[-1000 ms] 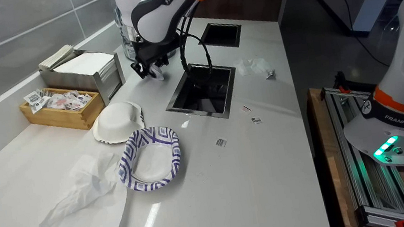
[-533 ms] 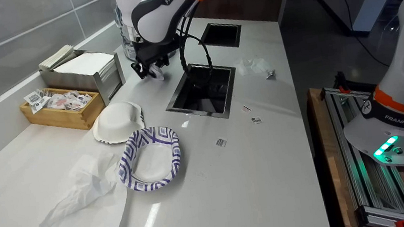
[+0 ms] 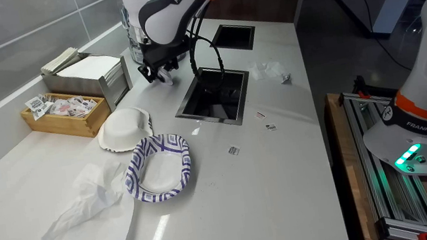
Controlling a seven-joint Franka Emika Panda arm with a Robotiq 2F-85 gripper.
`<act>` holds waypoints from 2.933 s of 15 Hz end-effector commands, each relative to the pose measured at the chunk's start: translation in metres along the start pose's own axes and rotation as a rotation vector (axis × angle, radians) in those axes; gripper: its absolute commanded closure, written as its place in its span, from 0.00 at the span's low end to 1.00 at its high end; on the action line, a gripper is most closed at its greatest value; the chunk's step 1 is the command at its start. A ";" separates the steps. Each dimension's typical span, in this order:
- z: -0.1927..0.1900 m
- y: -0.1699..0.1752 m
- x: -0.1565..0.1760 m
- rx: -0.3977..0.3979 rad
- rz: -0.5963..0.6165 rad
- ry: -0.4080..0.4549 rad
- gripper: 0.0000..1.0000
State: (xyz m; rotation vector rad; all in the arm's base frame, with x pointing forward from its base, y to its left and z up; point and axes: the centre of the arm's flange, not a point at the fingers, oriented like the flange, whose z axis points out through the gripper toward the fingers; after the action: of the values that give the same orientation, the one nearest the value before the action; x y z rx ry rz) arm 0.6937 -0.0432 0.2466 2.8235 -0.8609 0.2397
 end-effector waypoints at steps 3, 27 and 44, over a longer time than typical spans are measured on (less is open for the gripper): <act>0.012 -0.003 -0.014 0.008 0.015 -0.040 0.99; 0.014 0.003 -0.025 -0.003 -0.018 -0.091 0.99; 0.066 0.009 -0.020 -0.015 -0.191 -0.108 0.99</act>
State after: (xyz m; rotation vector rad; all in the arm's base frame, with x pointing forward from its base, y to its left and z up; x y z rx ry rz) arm 0.6825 -0.0449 0.2418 2.9018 -0.6118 0.1595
